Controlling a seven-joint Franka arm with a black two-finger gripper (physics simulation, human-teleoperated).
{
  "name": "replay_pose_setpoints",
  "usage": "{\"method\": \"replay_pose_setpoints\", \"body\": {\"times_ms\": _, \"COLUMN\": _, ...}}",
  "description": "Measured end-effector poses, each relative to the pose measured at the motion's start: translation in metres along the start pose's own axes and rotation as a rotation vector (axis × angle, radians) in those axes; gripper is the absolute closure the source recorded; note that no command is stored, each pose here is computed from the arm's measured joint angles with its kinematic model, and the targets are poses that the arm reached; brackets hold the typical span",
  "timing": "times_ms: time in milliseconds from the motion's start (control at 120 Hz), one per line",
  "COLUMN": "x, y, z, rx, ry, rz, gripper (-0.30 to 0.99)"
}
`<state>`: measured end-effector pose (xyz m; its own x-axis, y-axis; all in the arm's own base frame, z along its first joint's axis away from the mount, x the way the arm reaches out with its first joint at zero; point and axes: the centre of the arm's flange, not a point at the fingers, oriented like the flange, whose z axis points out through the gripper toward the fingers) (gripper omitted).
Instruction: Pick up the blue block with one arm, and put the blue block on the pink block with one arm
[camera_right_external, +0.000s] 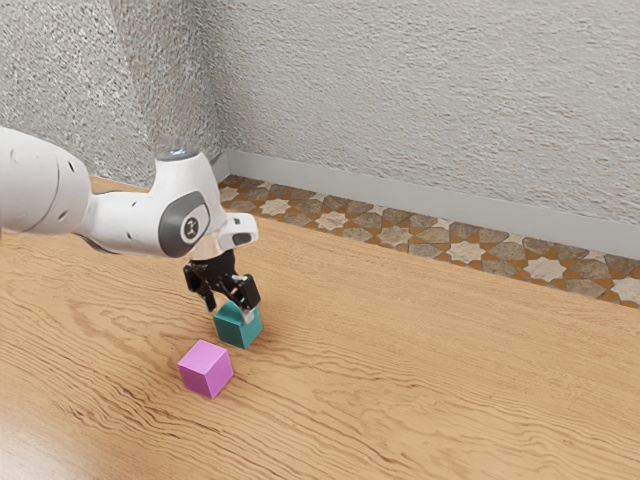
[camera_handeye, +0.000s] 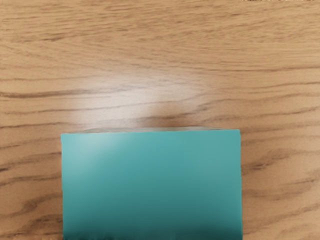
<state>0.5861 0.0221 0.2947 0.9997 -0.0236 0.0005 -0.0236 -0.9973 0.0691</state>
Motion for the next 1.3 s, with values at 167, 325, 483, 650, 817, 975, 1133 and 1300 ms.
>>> {"method": "replay_pose_setpoints", "body": {"times_ms": 167, "x": 0.0, "y": -0.006, "z": 0.007, "rx": 0.006, "ry": -0.009, "rz": -0.036, "gripper": 0.02}}
{"method": "replay_pose_setpoints", "body": {"times_ms": 325, "x": 0.004, "y": 0.001, "z": 0.005, "rx": 0.011, "ry": 0.004, "rz": -0.031, "gripper": 0.02}}
{"method": "replay_pose_setpoints", "body": {"times_ms": 483, "x": 0.005, "y": -0.004, "z": 0.009, "rx": 0.015, "ry": 0.006, "rz": -0.025, "gripper": 0.02}}
{"method": "replay_pose_setpoints", "body": {"times_ms": 650, "x": 0.004, "y": -0.011, "z": 0.017, "rx": 0.021, "ry": -0.003, "rz": -0.016, "gripper": 0.02}}
{"method": "replay_pose_setpoints", "body": {"times_ms": 817, "x": 0.011, "y": -0.008, "z": 0.018, "rx": 0.026, "ry": 0.012, "rz": 0.004, "gripper": 0.02}}
{"method": "replay_pose_setpoints", "body": {"times_ms": 975, "x": 0.022, "y": -0.004, "z": 0.02, "rx": 0.031, "ry": 0.032, "rz": 0.023, "gripper": 0.02}}
{"method": "replay_pose_setpoints", "body": {"times_ms": 1133, "x": 0.022, "y": -0.008, "z": 0.022, "rx": 0.032, "ry": 0.032, "rz": 0.023, "gripper": 0.02}}
{"method": "replay_pose_setpoints", "body": {"times_ms": 1300, "x": 0.018, "y": -0.008, "z": 0.027, "rx": 0.03, "ry": 0.02, "rz": 0.027, "gripper": 0.02}}
